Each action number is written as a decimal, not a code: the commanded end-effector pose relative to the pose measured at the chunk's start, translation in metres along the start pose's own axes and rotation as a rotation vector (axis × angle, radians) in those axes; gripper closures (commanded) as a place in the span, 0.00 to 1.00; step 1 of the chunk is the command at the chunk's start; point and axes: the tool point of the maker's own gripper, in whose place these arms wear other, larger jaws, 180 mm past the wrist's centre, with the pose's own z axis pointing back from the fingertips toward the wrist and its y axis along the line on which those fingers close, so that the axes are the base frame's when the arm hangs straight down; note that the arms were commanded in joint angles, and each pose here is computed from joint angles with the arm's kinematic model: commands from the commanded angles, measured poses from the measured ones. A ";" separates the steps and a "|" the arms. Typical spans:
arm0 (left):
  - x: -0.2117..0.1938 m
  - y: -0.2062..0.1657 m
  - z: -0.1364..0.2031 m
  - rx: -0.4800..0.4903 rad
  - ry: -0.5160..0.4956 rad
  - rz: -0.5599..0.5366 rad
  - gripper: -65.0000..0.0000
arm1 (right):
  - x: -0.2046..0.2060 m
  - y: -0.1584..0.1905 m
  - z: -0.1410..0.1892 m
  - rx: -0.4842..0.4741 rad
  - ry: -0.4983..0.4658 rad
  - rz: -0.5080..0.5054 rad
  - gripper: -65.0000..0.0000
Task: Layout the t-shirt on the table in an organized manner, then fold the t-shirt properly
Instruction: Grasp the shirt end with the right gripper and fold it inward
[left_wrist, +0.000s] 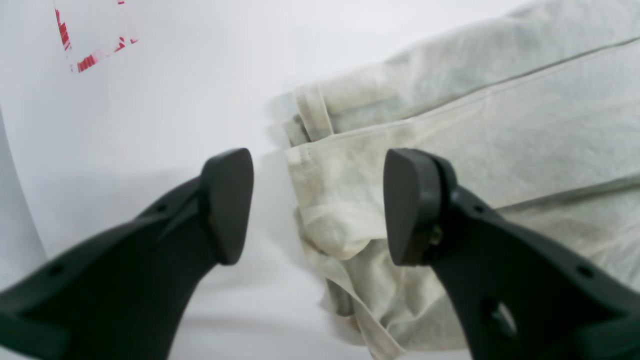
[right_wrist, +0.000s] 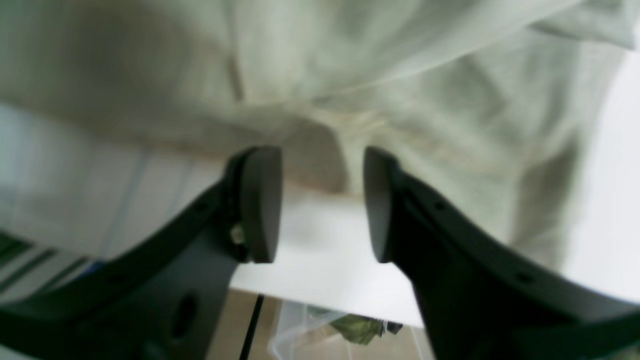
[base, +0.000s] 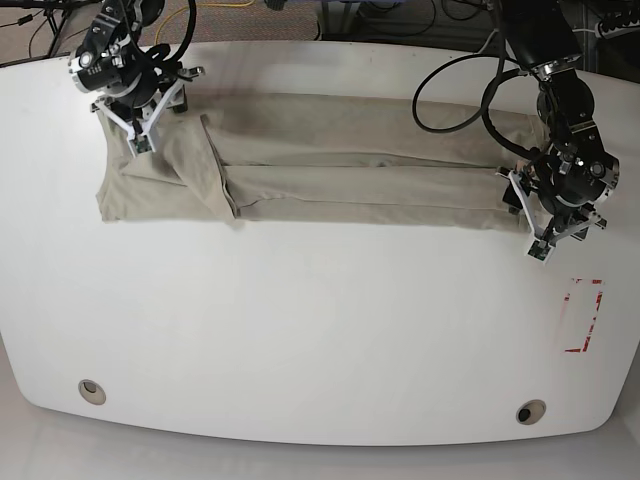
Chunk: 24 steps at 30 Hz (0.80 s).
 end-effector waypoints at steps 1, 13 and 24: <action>0.011 0.010 0.005 0.025 -0.038 -0.002 0.41 | 0.036 -0.011 0.007 -0.031 -0.103 0.010 0.59; 0.005 0.022 0.010 0.047 -0.050 0.062 0.41 | 0.073 -0.018 -0.017 0.010 -0.152 -0.036 0.77; 0.000 0.043 0.021 -0.001 -0.130 0.251 0.40 | 0.054 -0.018 -0.053 0.090 -0.136 -0.114 0.75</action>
